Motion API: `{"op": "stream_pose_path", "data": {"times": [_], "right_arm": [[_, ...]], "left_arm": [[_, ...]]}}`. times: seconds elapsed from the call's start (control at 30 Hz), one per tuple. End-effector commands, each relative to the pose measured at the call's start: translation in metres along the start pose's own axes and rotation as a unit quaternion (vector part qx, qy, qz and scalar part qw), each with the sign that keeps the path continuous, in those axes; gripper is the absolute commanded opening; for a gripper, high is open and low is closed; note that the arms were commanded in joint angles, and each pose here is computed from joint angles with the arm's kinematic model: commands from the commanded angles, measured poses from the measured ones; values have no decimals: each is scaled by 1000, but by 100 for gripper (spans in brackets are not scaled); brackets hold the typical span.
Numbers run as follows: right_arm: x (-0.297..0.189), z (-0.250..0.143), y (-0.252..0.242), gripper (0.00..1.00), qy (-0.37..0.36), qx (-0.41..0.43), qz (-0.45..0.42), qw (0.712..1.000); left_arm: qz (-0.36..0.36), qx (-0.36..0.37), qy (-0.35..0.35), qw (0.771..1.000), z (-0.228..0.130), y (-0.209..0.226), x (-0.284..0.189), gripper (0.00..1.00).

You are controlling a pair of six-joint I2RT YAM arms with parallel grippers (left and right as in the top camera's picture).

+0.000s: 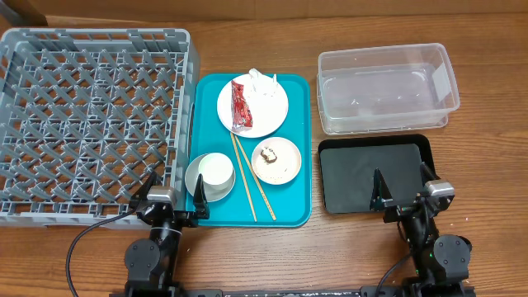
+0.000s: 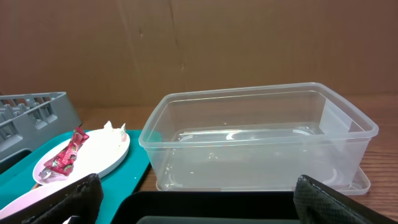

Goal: Sort waste into correct bins and load items into the dishwasher

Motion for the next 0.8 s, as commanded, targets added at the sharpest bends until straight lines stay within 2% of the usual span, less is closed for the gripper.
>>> {"op": "stream_pose_path", "data": {"times": [0.0, 0.37, 0.57, 0.77], "right_arm": [[0, -1, -3, 100, -4, -2, -7, 1000], [0, -1, -2, 100, -4, 1, -5, 1000], [0, -1, -2, 100, -4, 59, -5, 998], [-2, 3, -2, 100, 10, 69, -7, 998]], "left_arm": [[-10, 1, -1, 1000, 0, -4, 0, 100], [-13, -2, -1, 1000, 0, -5, 0, 100], [-16, -20, 3, 1000, 1, -5, -1, 100], [-14, -23, 59, 998, 4, -8, -13, 100]]}}
Point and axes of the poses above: each gripper's point midway between its finger pads, its own x axis out along the fingers, its own y axis along the line the jaws close on, z = x × y, the point moved 2 cm from there along -x, back along the fingers, and after that the axes turned 2 degrees about -x, right-handed, at the moved point
